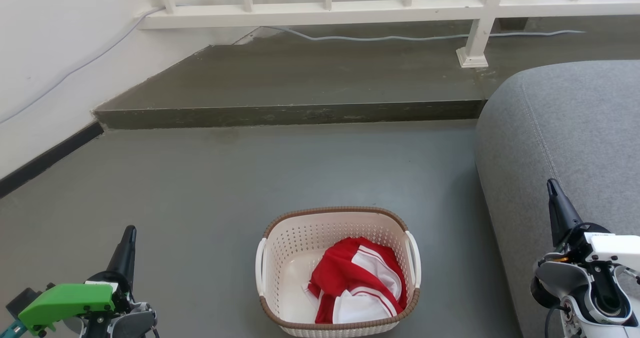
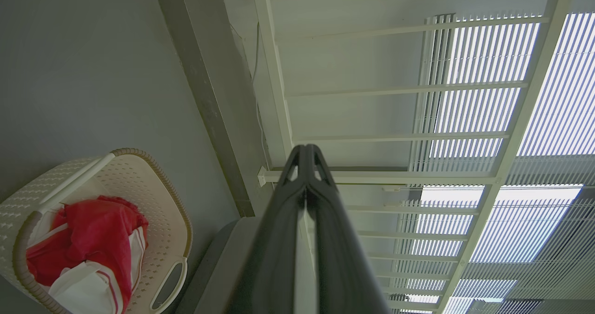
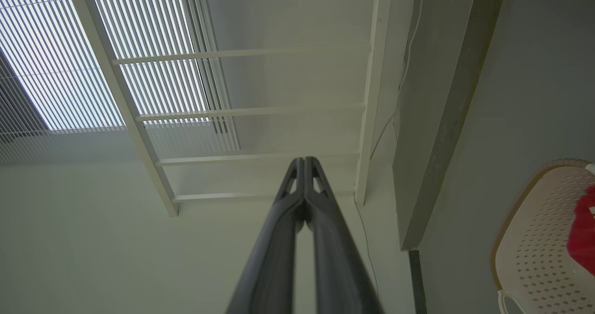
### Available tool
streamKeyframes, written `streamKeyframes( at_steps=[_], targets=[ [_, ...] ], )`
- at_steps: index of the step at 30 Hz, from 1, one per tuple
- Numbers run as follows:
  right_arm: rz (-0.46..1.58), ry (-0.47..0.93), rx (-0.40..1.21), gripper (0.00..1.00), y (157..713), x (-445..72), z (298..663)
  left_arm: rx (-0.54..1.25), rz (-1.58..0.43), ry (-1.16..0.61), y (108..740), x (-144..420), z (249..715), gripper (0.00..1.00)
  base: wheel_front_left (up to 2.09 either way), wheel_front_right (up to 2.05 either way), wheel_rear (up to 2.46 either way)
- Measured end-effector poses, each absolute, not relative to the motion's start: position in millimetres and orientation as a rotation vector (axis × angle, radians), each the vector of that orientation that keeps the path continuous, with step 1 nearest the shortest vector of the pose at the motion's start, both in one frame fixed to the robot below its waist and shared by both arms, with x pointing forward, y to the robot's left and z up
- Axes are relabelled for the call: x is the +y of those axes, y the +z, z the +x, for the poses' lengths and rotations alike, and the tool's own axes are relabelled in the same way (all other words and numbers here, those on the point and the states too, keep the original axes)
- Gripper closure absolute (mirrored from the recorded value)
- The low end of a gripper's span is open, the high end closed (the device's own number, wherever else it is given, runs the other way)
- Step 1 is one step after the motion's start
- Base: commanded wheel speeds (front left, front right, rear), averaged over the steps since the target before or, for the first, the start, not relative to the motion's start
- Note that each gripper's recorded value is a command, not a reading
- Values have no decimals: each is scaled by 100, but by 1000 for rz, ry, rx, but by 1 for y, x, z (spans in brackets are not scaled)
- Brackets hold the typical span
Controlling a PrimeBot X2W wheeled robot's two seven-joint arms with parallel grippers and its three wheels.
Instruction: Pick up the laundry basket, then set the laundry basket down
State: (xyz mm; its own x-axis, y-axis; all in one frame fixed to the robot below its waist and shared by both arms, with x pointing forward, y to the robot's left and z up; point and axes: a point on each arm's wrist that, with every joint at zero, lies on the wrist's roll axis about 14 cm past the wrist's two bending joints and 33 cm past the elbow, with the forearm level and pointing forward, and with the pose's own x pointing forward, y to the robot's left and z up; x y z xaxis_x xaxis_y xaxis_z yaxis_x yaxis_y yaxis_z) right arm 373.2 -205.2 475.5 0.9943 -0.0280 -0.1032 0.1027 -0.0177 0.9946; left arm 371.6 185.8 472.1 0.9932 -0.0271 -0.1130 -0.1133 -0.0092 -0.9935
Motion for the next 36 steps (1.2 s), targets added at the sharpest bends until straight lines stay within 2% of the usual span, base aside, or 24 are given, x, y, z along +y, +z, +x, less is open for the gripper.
streamKeyframes(
  at_steps=[36],
  targets=[
    [1587, -106, 56, 100, 475, -206, 373, 108, -1582, 70, 472, 186, 372, 100, 0, 0, 0]
  ],
)
